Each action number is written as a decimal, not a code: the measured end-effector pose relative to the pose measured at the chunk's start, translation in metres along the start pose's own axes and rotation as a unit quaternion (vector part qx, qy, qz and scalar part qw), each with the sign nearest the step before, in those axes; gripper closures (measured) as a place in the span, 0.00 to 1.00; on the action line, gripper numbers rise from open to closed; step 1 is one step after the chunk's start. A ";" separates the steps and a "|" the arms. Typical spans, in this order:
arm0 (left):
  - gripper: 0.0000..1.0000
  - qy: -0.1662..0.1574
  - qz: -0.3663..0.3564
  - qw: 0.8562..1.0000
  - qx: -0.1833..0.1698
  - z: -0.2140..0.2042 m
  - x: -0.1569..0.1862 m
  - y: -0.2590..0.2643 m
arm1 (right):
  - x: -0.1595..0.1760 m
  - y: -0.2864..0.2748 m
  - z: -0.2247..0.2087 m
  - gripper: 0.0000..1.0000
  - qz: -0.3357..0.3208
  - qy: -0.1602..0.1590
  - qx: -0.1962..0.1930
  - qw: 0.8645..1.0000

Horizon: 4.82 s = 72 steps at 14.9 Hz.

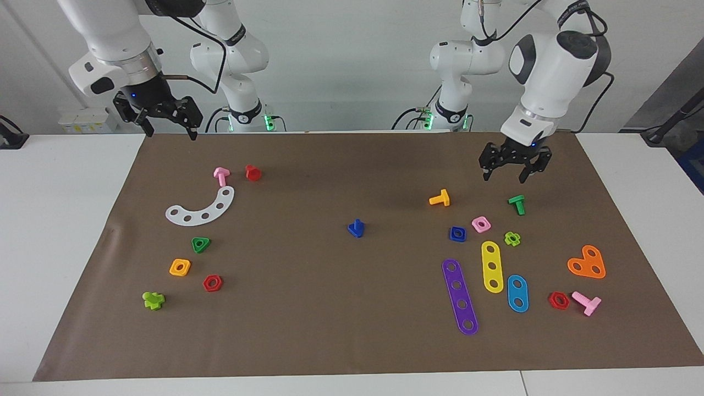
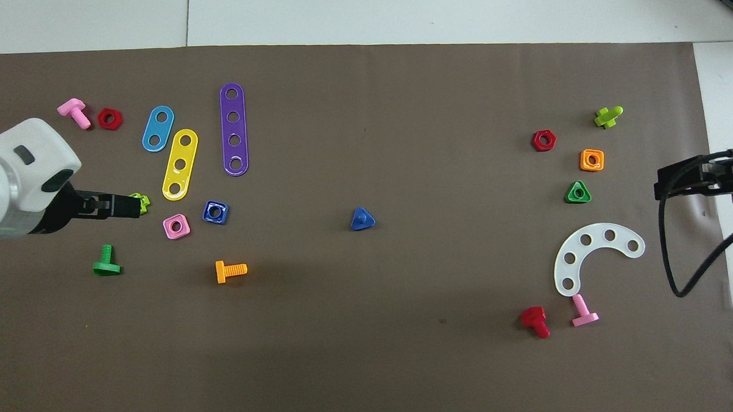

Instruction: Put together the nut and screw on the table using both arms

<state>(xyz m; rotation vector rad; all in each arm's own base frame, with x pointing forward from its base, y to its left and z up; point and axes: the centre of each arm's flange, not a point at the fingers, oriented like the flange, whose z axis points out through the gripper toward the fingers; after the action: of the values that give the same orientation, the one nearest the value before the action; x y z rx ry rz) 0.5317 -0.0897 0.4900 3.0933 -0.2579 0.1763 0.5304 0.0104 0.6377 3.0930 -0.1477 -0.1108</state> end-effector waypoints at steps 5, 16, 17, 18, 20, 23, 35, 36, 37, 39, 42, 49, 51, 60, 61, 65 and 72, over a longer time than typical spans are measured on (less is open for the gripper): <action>0.04 0.017 0.004 1.000 0.000 0.087 0.011 0.008 | -0.004 -0.003 -0.001 0.00 -0.002 -0.002 0.016 1.000; 0.04 0.006 0.034 0.999 -0.004 0.194 0.013 0.041 | -0.009 0.007 0.001 0.00 -0.008 -0.006 0.013 1.000; 0.04 0.004 0.037 0.999 -0.004 0.197 0.012 0.045 | -0.009 0.008 0.001 0.00 -0.008 -0.006 0.009 1.000; 0.04 0.004 0.037 0.999 -0.004 0.197 0.012 0.046 | -0.009 0.009 0.002 0.00 -0.008 -0.006 0.008 1.000; 0.07 0.004 0.036 0.999 -0.004 0.197 0.012 0.045 | -0.010 0.009 0.003 0.00 -0.008 -0.006 0.007 1.000; 0.39 0.001 0.033 0.999 -0.003 0.198 0.012 0.041 | -0.012 0.009 0.002 0.00 -0.008 -0.004 0.008 1.000; 0.53 0.017 -0.045 0.999 -0.016 0.091 0.076 0.113 | -0.018 0.006 -0.003 0.00 -0.011 0.002 0.009 1.000; 0.53 0.019 -0.058 0.998 -0.020 0.086 0.078 0.135 | -0.018 0.006 -0.003 0.00 -0.011 0.002 0.009 1.000; 0.53 0.020 -0.069 0.997 -0.023 0.084 0.077 0.159 | -0.018 0.006 -0.003 0.00 -0.011 0.002 0.009 1.000; 0.53 0.015 -0.088 0.996 -0.029 0.086 0.068 0.208 | -0.018 0.006 -0.003 0.00 -0.011 0.002 0.009 1.000; 0.53 0.009 -0.120 0.992 -0.034 0.097 0.053 0.283 | -0.018 0.006 -0.003 0.00 -0.011 0.002 0.009 1.000; 0.53 -0.008 -0.113 0.993 -0.026 0.129 0.030 0.333 | -0.018 0.006 -0.003 0.00 -0.011 0.002 0.009 1.000; 0.53 -0.009 -0.114 0.993 -0.025 0.137 0.028 0.330 | -0.018 0.006 -0.003 0.00 -0.011 0.002 0.009 1.000; 0.53 -0.003 -0.108 0.994 -0.030 0.153 0.017 0.334 | -0.018 0.006 -0.003 0.00 -0.012 0.002 0.009 1.000; 0.53 -0.003 -0.108 0.994 -0.030 0.155 0.016 0.333 | -0.018 0.006 -0.003 0.00 -0.012 0.002 0.009 1.000; 0.53 -0.004 -0.109 0.994 -0.029 0.158 0.014 0.332 | -0.018 0.006 -0.003 0.00 -0.012 0.002 0.009 1.000; 0.07 -0.001 -0.108 0.994 -0.030 0.156 0.015 0.332 | -0.018 0.006 -0.003 0.00 -0.012 0.002 0.009 1.000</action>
<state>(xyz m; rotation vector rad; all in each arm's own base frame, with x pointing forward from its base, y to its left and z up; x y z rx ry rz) 0.5079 -0.4260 0.3442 3.0329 0.0715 0.1547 0.5123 0.0062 0.6425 3.1132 -0.1133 -0.1038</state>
